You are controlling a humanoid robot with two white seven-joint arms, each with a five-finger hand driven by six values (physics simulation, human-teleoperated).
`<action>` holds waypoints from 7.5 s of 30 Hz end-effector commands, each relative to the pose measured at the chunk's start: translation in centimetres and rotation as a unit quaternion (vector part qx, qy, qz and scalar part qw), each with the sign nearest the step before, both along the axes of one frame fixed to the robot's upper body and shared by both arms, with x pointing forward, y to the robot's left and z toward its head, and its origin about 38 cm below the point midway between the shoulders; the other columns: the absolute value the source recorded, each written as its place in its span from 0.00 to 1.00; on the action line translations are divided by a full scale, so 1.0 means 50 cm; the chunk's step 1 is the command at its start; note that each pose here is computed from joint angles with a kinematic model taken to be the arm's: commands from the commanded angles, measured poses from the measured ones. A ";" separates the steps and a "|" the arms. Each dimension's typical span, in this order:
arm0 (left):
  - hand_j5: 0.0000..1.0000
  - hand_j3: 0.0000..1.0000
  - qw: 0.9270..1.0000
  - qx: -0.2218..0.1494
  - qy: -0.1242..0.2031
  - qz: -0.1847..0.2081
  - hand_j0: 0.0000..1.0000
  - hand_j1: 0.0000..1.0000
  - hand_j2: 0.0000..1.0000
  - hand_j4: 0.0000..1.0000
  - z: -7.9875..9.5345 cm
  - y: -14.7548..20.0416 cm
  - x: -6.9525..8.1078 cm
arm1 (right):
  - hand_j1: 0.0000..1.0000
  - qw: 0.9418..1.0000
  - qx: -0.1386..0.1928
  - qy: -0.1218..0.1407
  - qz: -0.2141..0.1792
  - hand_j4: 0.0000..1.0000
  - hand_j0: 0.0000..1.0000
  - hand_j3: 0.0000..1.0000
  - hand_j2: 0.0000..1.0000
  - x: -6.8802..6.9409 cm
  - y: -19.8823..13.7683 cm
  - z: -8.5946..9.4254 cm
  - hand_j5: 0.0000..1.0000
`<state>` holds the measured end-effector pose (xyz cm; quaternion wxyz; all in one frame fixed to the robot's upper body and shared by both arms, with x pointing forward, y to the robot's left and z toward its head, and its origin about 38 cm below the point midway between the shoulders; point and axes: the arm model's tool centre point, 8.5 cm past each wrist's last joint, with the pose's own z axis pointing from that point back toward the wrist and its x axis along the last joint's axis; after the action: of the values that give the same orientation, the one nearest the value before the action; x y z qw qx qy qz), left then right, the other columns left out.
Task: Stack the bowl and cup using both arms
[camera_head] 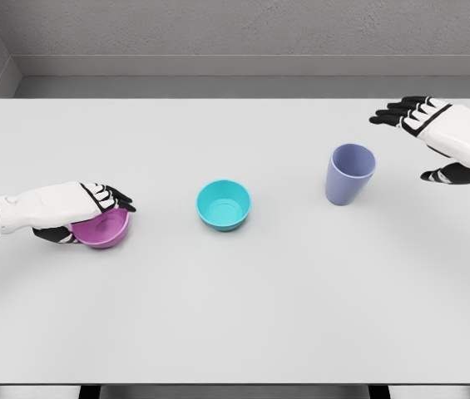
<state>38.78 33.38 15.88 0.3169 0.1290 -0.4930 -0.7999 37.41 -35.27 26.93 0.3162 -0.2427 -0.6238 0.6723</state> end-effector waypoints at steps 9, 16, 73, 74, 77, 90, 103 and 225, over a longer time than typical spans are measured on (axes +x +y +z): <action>0.52 0.52 1.000 -0.007 -0.003 0.002 0.52 0.52 0.52 0.52 0.006 0.000 0.004 | 1.00 1.000 0.001 -0.001 0.000 1.00 1.00 1.00 1.00 0.000 -0.001 0.003 1.00; 0.52 0.52 1.000 -0.024 -0.015 -0.002 0.52 0.52 0.52 0.52 0.018 -0.022 0.017 | 1.00 1.000 0.001 -0.001 0.001 1.00 1.00 1.00 1.00 0.000 -0.001 0.003 1.00; 0.96 0.96 0.985 -0.059 -0.073 -0.142 0.96 0.96 0.96 0.96 0.051 -0.353 0.090 | 1.00 1.000 0.004 -0.006 0.002 1.00 1.00 1.00 1.00 0.000 -0.001 0.009 1.00; 0.97 0.97 0.986 -0.058 -0.073 -0.141 0.97 0.97 0.97 0.97 0.051 -0.351 0.090 | 1.00 1.000 0.004 -0.006 0.001 1.00 1.00 1.00 1.00 0.000 -0.001 0.009 1.00; 1.00 1.00 0.985 -0.060 -0.073 -0.142 1.00 1.00 1.00 1.00 0.053 -0.353 0.090 | 1.00 1.000 0.004 -0.005 0.002 1.00 1.00 1.00 1.00 0.000 -0.001 0.008 1.00; 1.00 1.00 0.986 -0.057 -0.082 -0.137 1.00 1.00 1.00 1.00 0.066 -0.335 0.093 | 1.00 1.000 -0.008 0.019 0.008 1.00 1.00 1.00 1.00 0.004 0.015 -0.009 1.00; 1.00 1.00 0.995 -0.050 -0.077 -0.037 1.00 1.00 1.00 1.00 0.146 -0.090 0.096 | 1.00 0.993 -0.071 0.091 0.015 1.00 1.00 1.00 1.00 0.039 0.068 -0.014 1.00; 1.00 1.00 0.994 -0.047 -0.054 0.083 1.00 1.00 1.00 1.00 0.101 0.092 0.086 | 0.57 0.986 -0.094 0.064 0.124 0.57 0.57 0.57 0.57 0.107 0.330 0.086 0.57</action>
<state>43.06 37.93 20.85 0.3597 0.1970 -0.5323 -0.7406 42.91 -19.07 31.59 0.2452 -0.1553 -0.5603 0.7758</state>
